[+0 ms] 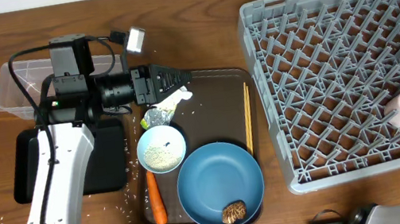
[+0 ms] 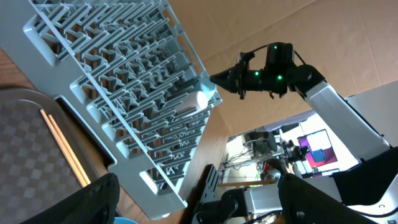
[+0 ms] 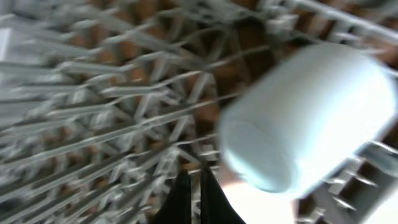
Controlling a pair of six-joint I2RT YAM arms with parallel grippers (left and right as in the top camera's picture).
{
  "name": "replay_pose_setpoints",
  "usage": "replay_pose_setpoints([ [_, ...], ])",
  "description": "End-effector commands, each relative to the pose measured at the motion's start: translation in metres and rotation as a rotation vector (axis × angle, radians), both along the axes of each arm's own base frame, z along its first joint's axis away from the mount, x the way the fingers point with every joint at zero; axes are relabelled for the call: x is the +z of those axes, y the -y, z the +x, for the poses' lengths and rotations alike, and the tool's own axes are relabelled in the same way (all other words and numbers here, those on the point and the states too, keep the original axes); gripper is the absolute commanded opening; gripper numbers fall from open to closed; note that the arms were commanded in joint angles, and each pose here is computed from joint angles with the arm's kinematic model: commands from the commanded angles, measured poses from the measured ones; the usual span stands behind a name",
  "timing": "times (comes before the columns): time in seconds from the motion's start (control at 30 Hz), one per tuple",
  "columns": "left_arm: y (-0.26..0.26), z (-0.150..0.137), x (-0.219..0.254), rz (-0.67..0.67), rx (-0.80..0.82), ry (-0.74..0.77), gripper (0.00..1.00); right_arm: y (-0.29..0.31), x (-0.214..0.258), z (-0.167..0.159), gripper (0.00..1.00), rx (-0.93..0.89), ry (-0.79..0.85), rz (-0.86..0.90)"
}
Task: Sort waste into correct bins and load items into the dishwasher rack
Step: 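Place the light-blue cup with the right gripper beside the pink cup, then grasp the crumpled white tissue with the left gripper, drop into clear bin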
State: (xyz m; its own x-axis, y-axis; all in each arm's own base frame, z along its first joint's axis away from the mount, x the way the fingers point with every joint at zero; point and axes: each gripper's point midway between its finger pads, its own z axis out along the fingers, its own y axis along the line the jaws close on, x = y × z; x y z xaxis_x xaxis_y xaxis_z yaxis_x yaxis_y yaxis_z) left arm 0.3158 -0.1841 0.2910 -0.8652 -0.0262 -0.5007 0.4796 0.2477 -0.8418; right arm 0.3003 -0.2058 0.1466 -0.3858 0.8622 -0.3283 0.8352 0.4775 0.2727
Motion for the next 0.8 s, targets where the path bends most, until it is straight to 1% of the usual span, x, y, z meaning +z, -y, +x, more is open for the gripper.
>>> replay_pose_setpoints([
  [0.0,-0.001,0.000,0.002,-0.002,-0.001,0.011,0.82,0.038,-0.006,-0.030,0.02,-0.194,-0.133,-0.134],
  [0.13,-0.001,0.000,0.002,-0.002,0.000,0.011,0.82,0.062,-0.002,-0.048,0.02,-0.282,-0.132,-0.159],
  [0.23,-0.001,0.000,0.002,-0.002,0.000,0.011,0.82,0.071,0.002,-0.054,0.03,-0.319,-0.079,-0.112],
  [0.27,-0.001,0.000,0.002,-0.002,0.000,0.012,0.82,0.070,0.005,-0.047,0.05,-0.294,-0.028,-0.078],
  [0.33,-0.001,0.000,0.002,-0.002,0.000,0.012,0.82,0.064,0.012,-0.029,0.10,-0.183,0.080,-0.027],
  [0.37,-0.001,0.000,0.002,-0.002,0.000,0.012,0.82,0.059,0.016,-0.022,0.11,-0.145,0.121,-0.002],
  [0.5,-0.001,0.000,0.002,-0.002,0.000,0.012,0.82,0.045,0.023,-0.010,0.18,-0.082,0.179,0.037],
  [0.57,-0.001,0.000,0.002,-0.002,0.000,0.011,0.82,0.034,0.030,-0.001,0.21,-0.018,0.216,0.046],
  [0.7,-0.001,0.001,0.002,0.000,0.002,0.013,0.82,-0.008,0.064,0.026,0.32,0.209,0.367,0.062],
  [0.77,-0.003,0.006,-0.004,0.037,0.038,0.015,0.82,-0.036,0.086,0.035,0.38,0.334,0.450,0.069],
])
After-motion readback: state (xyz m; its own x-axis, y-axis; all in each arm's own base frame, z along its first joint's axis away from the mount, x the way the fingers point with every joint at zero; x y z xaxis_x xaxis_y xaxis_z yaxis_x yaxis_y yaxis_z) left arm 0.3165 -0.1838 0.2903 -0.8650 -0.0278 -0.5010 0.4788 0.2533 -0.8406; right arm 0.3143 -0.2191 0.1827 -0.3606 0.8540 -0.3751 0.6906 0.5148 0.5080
